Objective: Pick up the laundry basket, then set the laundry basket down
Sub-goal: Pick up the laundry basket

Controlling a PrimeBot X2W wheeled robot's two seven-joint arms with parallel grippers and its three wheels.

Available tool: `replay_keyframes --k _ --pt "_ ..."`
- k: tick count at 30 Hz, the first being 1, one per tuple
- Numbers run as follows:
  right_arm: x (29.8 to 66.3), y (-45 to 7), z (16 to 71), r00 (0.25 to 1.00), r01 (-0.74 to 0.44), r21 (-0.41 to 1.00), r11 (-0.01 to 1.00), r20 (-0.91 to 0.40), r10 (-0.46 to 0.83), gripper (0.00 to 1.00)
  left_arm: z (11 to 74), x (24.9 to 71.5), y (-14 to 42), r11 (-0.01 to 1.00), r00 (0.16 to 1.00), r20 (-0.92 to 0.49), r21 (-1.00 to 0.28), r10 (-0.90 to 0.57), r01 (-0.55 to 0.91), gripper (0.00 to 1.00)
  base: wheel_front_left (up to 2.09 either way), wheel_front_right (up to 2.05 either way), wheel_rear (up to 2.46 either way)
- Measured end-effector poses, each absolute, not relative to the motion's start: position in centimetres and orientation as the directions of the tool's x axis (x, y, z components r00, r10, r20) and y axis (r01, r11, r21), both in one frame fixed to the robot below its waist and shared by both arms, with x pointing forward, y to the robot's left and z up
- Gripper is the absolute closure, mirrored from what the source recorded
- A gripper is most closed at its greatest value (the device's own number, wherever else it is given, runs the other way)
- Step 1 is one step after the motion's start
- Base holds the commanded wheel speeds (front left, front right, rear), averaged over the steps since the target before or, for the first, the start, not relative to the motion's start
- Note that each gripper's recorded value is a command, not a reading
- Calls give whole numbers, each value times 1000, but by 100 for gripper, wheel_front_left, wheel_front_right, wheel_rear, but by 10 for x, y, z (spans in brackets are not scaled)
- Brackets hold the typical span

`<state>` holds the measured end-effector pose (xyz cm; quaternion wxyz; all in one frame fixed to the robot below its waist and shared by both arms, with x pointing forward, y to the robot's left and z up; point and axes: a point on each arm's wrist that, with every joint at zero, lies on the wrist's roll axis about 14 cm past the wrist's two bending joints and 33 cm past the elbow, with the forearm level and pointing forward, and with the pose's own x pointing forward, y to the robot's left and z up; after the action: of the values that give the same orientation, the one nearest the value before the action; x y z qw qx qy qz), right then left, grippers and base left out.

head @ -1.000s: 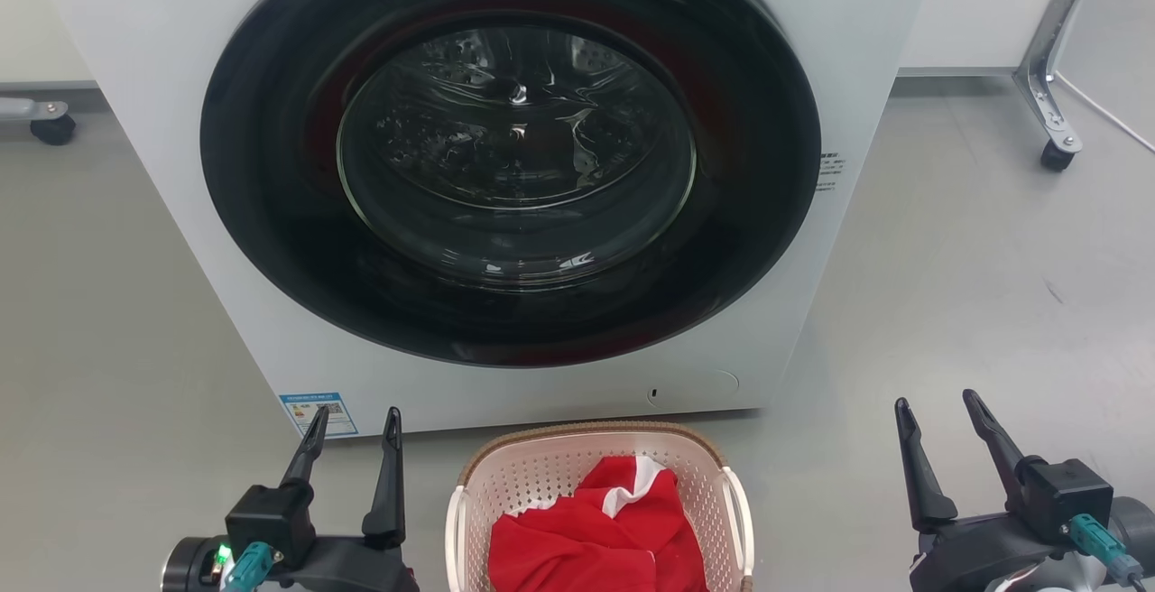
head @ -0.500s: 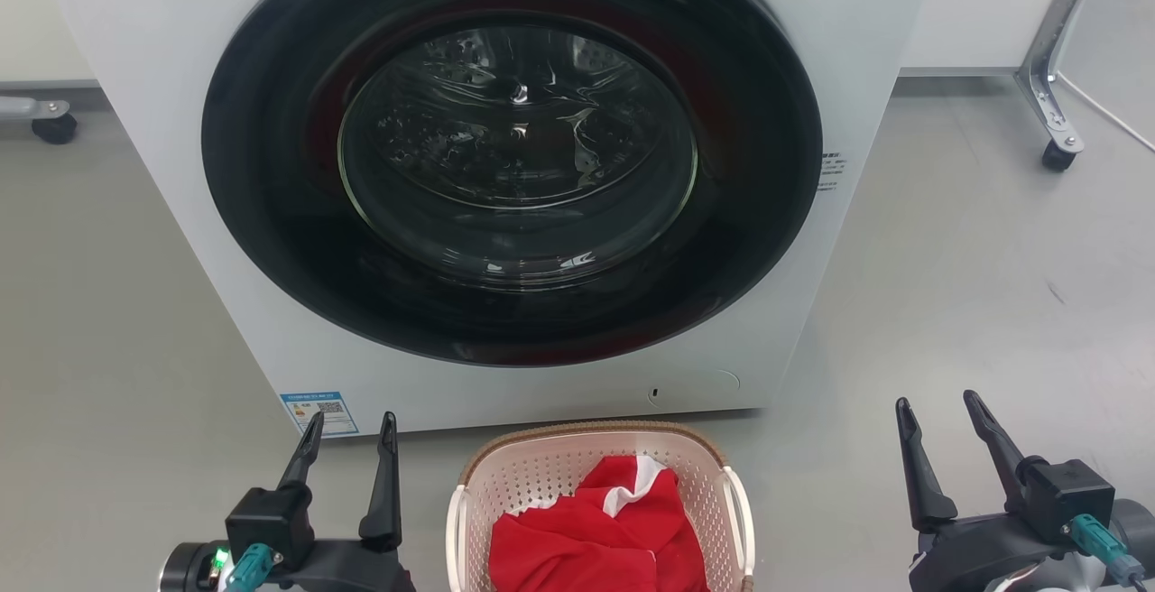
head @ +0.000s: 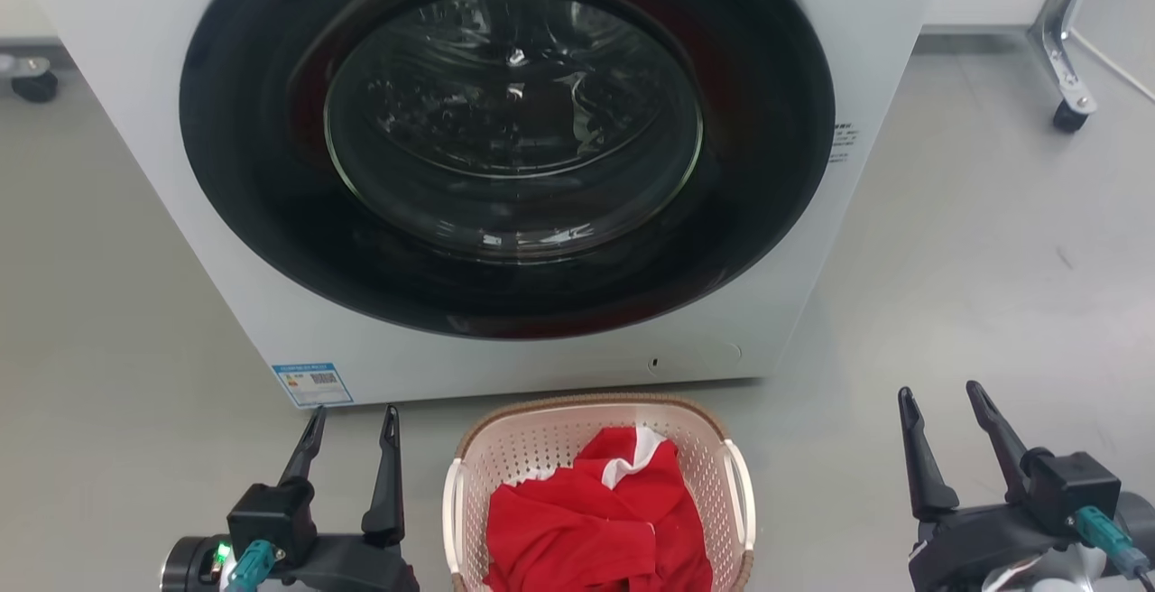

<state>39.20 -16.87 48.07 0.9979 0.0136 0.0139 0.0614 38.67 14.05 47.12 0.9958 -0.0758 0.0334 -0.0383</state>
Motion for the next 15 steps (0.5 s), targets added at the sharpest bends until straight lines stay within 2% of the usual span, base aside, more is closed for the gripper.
replay_keyframes --k 15 --pt "427 -163 460 988 -132 52 990 -69 135 0 455 424 131 981 991 -93 -177 -98 81 0 0 0 0"
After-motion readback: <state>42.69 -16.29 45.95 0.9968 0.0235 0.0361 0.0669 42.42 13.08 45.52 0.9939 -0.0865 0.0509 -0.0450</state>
